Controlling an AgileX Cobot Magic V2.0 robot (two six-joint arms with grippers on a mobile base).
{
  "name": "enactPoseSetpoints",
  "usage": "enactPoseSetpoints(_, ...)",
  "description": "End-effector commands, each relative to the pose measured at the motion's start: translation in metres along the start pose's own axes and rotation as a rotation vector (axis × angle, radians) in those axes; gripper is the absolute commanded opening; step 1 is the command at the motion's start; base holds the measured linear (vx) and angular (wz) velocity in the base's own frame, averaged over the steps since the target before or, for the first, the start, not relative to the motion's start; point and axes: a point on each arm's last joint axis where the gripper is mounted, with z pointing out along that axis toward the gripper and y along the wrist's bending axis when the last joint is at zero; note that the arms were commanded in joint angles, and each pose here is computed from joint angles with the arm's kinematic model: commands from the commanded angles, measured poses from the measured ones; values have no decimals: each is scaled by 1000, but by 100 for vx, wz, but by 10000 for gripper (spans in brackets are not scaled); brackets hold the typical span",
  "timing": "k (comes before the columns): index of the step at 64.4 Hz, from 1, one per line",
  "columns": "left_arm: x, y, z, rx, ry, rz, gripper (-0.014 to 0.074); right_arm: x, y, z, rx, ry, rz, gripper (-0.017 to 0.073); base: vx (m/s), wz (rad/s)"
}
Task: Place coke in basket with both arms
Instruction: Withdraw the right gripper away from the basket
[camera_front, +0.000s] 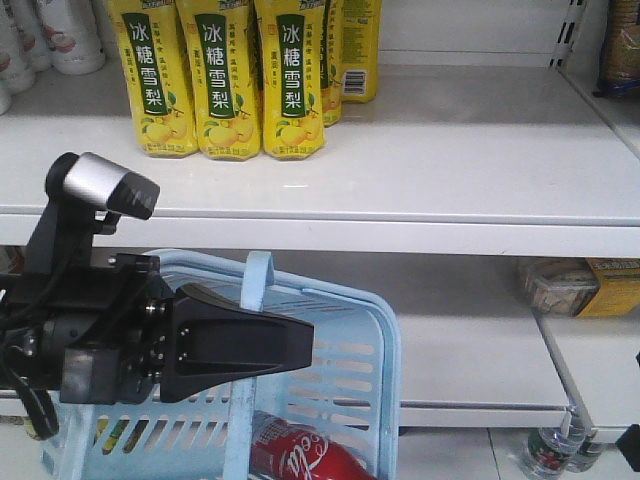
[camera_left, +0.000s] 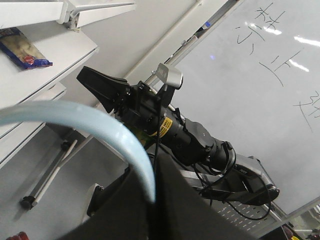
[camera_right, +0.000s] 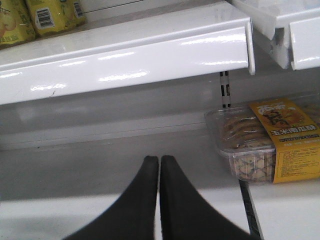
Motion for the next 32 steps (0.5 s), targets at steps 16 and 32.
enactPoseSetpoints(16,-12,-36,-5,252,-65,-3,-6,-11,0,0,21,-52,-68,-4,0,0)
enactPoseSetpoints(32,-7,-20,-4,167,-131,-63,-6,-11,0,0,22,-52,-68,-4,0,0)
